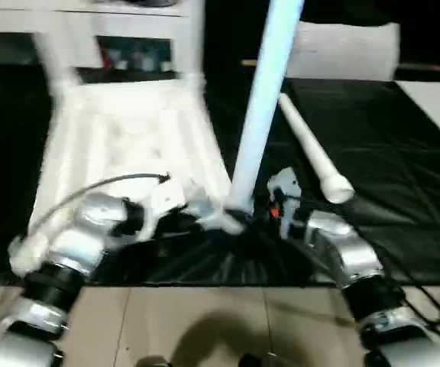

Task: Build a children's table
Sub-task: Insert table leg to table base

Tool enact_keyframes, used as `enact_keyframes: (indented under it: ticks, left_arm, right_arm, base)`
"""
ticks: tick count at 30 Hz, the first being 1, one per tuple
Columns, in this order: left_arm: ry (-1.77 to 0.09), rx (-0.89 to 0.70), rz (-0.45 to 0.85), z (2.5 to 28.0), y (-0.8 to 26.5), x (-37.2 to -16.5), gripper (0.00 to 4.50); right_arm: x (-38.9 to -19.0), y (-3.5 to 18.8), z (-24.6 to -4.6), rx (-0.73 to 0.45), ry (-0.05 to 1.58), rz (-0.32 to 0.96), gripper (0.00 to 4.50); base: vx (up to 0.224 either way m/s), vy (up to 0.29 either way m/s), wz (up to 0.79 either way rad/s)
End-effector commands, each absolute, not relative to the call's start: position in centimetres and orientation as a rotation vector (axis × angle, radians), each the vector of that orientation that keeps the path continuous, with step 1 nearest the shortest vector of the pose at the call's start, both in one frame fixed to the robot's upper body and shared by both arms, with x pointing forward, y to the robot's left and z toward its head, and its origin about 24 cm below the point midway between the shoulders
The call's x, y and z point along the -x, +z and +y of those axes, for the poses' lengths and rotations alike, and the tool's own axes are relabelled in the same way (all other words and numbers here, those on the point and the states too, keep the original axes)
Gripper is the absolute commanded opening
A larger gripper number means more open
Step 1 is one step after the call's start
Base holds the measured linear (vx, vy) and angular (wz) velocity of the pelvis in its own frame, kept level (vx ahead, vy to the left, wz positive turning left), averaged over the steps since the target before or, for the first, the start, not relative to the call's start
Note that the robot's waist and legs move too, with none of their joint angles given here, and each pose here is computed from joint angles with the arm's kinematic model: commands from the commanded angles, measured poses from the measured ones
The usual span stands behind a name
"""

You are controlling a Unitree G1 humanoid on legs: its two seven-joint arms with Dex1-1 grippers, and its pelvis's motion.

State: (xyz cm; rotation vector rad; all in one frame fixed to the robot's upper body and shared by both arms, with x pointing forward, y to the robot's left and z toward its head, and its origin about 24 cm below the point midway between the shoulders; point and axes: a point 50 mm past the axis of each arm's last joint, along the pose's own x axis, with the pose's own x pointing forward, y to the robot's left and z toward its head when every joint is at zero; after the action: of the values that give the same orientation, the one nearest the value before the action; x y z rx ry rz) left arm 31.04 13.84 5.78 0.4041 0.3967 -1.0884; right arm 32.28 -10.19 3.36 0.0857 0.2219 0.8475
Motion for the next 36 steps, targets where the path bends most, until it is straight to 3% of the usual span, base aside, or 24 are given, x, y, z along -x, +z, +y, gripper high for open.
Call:
enact_keyframes:
  ticks: [1, 7, 15, 17, 25, 31, 36]
  left_arm:
    - [-1.044, -0.343, 0.325, 11.5, 6.5, -31.2, 0.0]
    - [-0.814, -0.253, 0.282, 8.1, 7.5, -32.2, 0.0]
    - [-0.819, -0.337, 0.285, 8.4, 7.3, -32.1, 0.0]
    - [-0.81, -0.359, 0.298, 9.1, 7.2, -32.1, 0.0]
    - [-0.867, -0.469, 0.281, 12.3, 7.3, -32.8, 0.0]
    - [-0.908, -0.556, 0.274, 14.4, 7.4, -33.3, 0.0]
    - [-0.91, -0.548, 0.23, 16.1, 7.9, -34.2, 0.0]
  right_arm:
    - [-31.9, 1.7, -8.5, -0.114, 0.769, 0.3, 2.76]
    - [-32.9, 1.8, -5.9, -0.186, 0.557, 0.306, 2.76]
    - [-33.0, 2.3, -4.6, -0.17, 0.551, 0.276, 2.76]
    - [-33.1, 2.3, -4.9, -0.18, 0.549, 0.268, 3.32]
    - [-33.3, 3.5, -7.7, -0.212, 0.511, 0.16, 4.03]
    - [-32.3, 4.5, -9.4, -0.246, 0.557, 0.084, 4.41]
    - [-29.9, 5.3, -11.0, -0.244, 0.642, 0.051, 4.47]
  base:
    - [0.0, 0.0, 0.0]
    - [0.0, 0.0, 0.0]
    - [0.0, 0.0, 0.0]
    - [0.0, 0.0, 0.0]
    - [0.0, 0.0, 0.0]
    - [0.0, 0.0, 0.0]
    - [0.0, 0.0, 0.0]
